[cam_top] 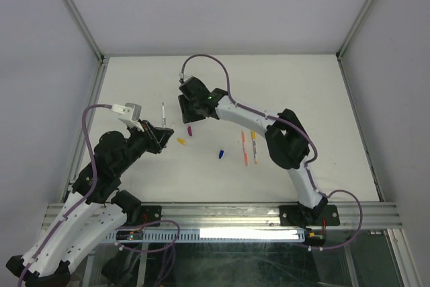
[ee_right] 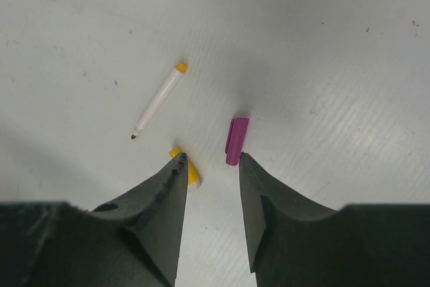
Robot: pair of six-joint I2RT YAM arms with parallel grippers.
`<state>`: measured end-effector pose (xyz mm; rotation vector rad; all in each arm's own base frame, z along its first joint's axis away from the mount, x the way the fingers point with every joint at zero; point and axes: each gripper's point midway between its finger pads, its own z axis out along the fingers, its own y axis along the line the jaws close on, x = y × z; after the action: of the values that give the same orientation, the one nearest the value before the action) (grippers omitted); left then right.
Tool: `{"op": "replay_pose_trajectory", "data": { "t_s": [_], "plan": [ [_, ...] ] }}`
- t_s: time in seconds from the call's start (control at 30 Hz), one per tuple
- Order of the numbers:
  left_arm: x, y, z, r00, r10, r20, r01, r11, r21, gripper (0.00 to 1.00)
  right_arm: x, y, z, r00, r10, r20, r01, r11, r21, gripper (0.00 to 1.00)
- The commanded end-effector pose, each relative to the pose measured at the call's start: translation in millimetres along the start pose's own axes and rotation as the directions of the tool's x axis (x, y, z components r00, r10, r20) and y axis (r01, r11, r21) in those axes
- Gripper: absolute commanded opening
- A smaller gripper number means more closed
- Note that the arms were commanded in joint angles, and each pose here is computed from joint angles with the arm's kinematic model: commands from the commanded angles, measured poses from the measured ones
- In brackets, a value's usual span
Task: Insert the pens into the pen caps
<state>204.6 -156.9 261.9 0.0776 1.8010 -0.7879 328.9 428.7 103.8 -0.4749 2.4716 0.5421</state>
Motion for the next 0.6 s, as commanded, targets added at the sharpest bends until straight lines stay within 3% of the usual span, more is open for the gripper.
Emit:
{"op": "replay_pose_trajectory", "data": {
  "t_s": [0.0,0.57],
  "plan": [
    [-15.0,-0.9,-6.2,0.999,0.025,0.040,-0.025,1.000,-0.014,0.00,-3.0,-5.5,5.6,0.998,-0.058,-0.033,0.061,0.994,0.089,0.39],
    [-14.6,-1.9,-6.4,0.999,0.019,0.045,-0.019,1.000,-0.006,0.00,21.3,-5.7,43.4,0.986,-0.093,-0.137,0.112,0.984,0.140,0.38]
  ]
}}
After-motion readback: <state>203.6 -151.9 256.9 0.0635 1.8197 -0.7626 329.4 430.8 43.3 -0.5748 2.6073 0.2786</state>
